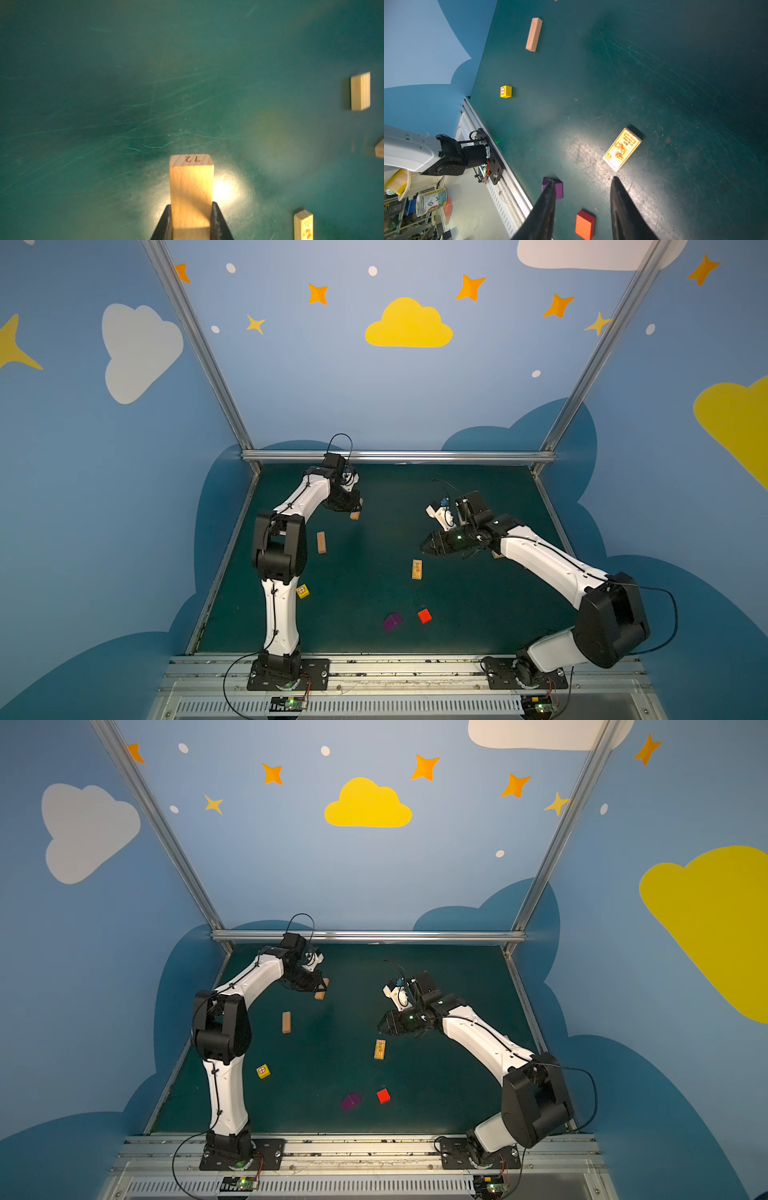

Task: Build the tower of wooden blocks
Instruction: 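Lift the wooden block and carry it toward the right gripper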

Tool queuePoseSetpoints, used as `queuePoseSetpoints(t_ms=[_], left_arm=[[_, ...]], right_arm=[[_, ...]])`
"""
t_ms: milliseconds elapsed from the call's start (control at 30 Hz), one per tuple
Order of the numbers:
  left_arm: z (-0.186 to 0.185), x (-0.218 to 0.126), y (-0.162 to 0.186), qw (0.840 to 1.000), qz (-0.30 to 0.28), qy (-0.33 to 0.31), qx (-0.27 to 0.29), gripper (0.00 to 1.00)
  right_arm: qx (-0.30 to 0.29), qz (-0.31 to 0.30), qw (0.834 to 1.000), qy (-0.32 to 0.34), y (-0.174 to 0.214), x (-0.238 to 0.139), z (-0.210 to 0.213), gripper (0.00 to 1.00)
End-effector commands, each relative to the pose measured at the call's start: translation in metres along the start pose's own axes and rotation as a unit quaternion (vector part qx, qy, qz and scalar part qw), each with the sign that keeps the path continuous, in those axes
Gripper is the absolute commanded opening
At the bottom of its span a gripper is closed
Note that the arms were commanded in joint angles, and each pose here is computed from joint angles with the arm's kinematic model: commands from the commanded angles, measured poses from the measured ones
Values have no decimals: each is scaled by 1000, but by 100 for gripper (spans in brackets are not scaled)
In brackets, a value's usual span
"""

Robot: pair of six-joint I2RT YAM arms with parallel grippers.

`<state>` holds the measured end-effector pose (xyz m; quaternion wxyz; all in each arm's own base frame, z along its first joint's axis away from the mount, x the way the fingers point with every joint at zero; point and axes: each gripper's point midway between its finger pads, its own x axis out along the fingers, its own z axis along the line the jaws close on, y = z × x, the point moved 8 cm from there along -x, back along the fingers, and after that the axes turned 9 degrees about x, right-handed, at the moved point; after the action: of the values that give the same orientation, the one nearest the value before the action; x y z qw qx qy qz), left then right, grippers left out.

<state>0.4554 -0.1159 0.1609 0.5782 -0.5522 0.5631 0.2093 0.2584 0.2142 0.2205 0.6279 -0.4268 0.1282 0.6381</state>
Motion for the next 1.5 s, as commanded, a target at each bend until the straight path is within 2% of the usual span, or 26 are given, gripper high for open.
queuePoseSetpoints(t_ms=[0,267,333,533,667,900,1100,1200,1267,1367,1467], left_arm=[[-21,-11,-1,996,-6,15,87,19],[-50,-27,29,977,14,27,210,19],[-57,-32,41,967,17,30,252,19],[-91,-45,85,913,33,58,403,19],[-109,-49,105,883,36,77,461,18],[-115,-30,125,843,59,95,526,12],[-111,-22,131,816,50,46,574,10],[-110,-13,137,794,44,17,606,10],[-110,-9,138,788,46,9,614,10],[-110,-5,132,788,56,12,613,10],[-106,-2,123,775,79,-8,627,12]], right_arm=[[-19,-21,1000,-9,-2,-17,14,39],[-53,-81,995,-28,-1,-40,28,37],[-57,-88,994,-31,-1,-43,31,37],[-66,-113,991,-30,1,-55,39,37],[-68,-132,989,-30,3,-61,45,37],[-71,-159,984,-27,6,-68,54,36],[-77,-169,983,-19,11,-71,59,36],[-80,-170,982,-18,11,-70,59,36],[-84,-171,982,-18,10,-71,61,37],[-88,-175,981,-20,7,-72,64,36],[-97,-177,979,-23,5,-72,68,37]])
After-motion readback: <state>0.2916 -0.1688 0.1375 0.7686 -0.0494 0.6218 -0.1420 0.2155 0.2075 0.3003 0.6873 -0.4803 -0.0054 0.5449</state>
